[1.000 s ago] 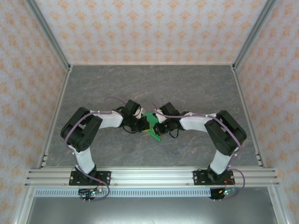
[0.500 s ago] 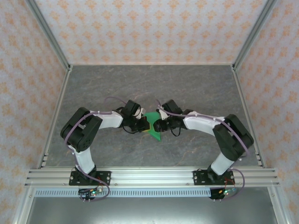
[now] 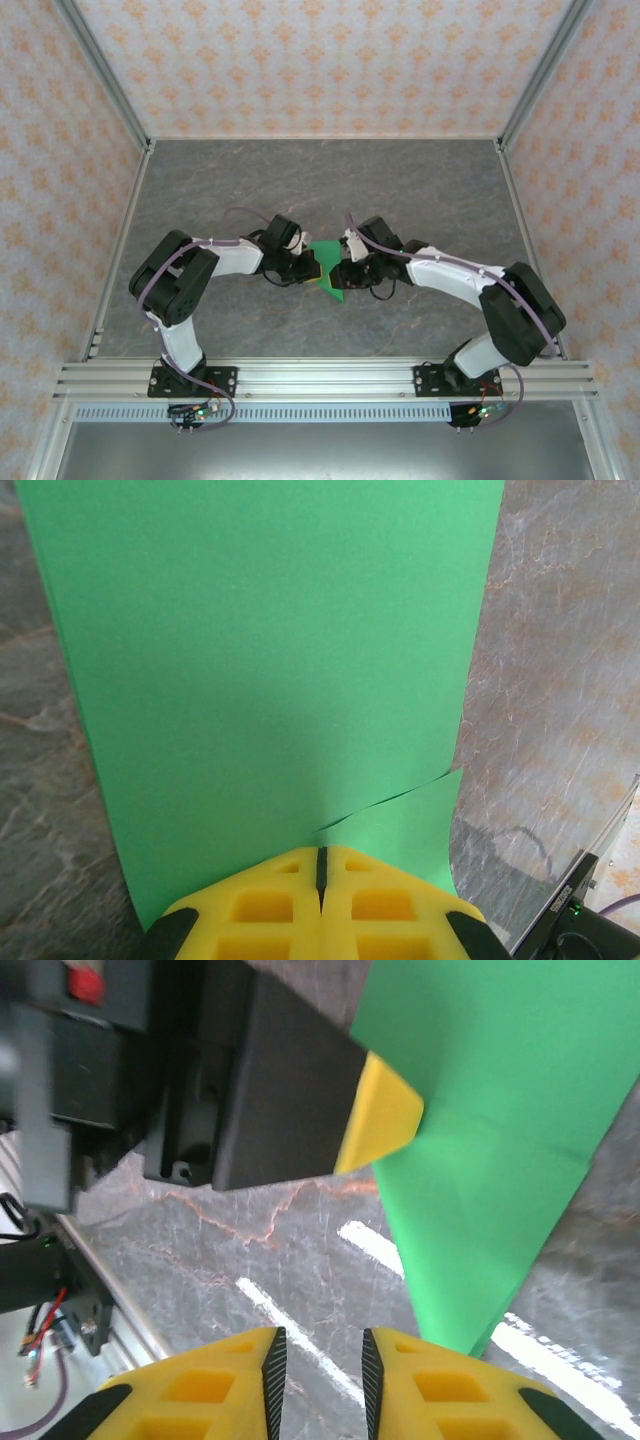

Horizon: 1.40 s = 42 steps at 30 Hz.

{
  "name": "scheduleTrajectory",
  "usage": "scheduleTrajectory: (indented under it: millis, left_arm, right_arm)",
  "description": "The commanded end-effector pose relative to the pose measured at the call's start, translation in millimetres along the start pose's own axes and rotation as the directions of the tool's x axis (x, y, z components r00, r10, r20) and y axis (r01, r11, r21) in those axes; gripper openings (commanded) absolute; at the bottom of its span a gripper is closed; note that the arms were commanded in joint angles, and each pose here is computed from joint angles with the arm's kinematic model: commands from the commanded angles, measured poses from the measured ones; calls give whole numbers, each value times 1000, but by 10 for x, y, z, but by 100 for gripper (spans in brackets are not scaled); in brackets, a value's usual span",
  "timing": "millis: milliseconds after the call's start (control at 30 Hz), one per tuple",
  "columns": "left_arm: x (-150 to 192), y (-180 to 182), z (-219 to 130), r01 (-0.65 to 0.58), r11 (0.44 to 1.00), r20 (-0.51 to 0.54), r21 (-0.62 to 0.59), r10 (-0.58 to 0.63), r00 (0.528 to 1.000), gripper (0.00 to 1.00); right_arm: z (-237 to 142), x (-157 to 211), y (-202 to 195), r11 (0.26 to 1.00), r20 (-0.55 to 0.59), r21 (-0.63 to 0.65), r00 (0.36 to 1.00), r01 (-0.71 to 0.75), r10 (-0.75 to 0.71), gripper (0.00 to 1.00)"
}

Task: Fold a paper plane with a square sheet of paper (fold left side to right side)
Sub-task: Third fold the triangle at the center of the table.

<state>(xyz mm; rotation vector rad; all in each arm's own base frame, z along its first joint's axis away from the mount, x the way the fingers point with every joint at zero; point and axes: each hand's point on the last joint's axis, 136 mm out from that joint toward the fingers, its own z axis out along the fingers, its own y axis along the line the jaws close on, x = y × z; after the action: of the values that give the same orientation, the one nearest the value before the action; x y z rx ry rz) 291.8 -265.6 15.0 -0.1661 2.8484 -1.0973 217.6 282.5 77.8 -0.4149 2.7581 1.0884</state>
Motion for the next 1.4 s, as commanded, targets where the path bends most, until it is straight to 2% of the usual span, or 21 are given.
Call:
scheduleTrajectory:
  millis: [0,167,867,1367]
  left_arm:
    - [150,445,30,37,986,-10,-164,-39,999,1]
    - [149,433,16,31,986,-9,-166,-33,999,1]
    - [143,438,2,25,984,-10,-176,-27,1000,1]
    - [137,471,4,20,981,-11,-193,-23,1000,0]
  right_arm:
    - [108,54,70,994,-41,-71,996,-79,76,30]
    - [279,122,26,988,-118,-83,986,-132,122,28]
    - [444,296,-318,982,-167,43,967,-186,191,27]
    - [284,814,-633,943,-203,158,925,-294,322,25]
